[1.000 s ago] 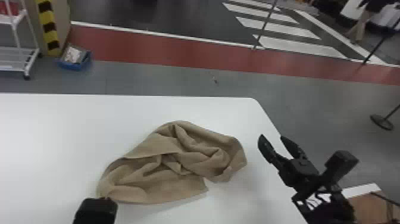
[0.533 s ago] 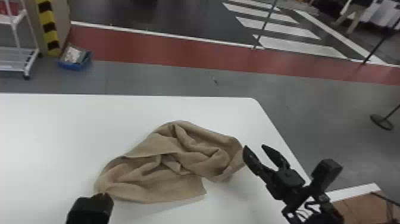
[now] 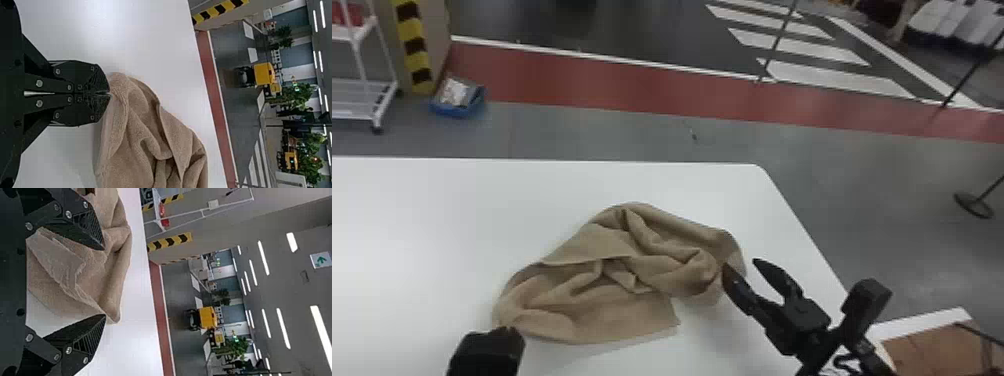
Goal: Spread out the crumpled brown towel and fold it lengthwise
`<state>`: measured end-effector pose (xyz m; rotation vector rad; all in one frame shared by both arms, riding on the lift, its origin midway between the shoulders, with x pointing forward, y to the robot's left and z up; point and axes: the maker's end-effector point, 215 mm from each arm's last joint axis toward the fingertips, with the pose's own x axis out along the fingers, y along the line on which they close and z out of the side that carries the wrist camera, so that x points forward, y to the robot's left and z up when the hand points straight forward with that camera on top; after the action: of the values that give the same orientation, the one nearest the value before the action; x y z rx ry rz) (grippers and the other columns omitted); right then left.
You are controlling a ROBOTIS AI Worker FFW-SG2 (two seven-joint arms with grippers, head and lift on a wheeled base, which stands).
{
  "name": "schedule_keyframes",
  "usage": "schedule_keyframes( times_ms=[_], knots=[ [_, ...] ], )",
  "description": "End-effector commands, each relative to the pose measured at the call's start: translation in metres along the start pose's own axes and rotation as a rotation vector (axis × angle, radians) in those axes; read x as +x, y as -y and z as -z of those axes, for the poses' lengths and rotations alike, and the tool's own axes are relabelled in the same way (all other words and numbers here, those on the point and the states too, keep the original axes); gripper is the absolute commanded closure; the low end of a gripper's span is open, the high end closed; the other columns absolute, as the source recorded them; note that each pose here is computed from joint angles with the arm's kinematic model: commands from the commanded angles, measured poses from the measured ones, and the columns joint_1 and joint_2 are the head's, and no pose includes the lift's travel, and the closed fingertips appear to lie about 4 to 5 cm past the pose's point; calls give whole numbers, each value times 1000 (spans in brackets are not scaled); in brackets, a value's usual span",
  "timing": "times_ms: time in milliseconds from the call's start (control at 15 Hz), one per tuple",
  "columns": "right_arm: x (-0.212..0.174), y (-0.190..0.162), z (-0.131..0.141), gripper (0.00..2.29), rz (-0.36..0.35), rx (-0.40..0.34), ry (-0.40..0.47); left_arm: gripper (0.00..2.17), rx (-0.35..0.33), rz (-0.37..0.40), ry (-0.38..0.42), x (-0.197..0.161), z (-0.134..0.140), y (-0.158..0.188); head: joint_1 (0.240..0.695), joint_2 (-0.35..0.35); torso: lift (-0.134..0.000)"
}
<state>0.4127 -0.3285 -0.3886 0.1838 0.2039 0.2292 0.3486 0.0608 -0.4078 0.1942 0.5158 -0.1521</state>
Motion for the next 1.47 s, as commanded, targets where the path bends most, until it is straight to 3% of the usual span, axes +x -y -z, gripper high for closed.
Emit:
schedule_keyframes(
  times_ms=[0,267,800,1000,1133,1400],
  knots=[
    [-1,-12,7,323,-18,0,-26,1268,0,1,-1,0,0,1,695,-350,-124],
    [-13,-22,13,414,-41,-2,-54,1268,-1,5,-2,0,1,2,695,-350,-124],
    [-31,-2,12,414,-3,-17,-69,1268,-2,8,-4,1,1,2,695,-350,-124],
    [-34,4,13,512,8,-17,-72,1268,-4,12,-4,1,1,3,695,-350,-124],
    [-34,4,14,761,8,-15,-75,1268,-5,12,-2,1,0,4,695,-350,-124],
    [-34,7,18,768,12,-7,-80,1271,-3,8,-1,0,0,3,695,-350,-124]
  ],
)
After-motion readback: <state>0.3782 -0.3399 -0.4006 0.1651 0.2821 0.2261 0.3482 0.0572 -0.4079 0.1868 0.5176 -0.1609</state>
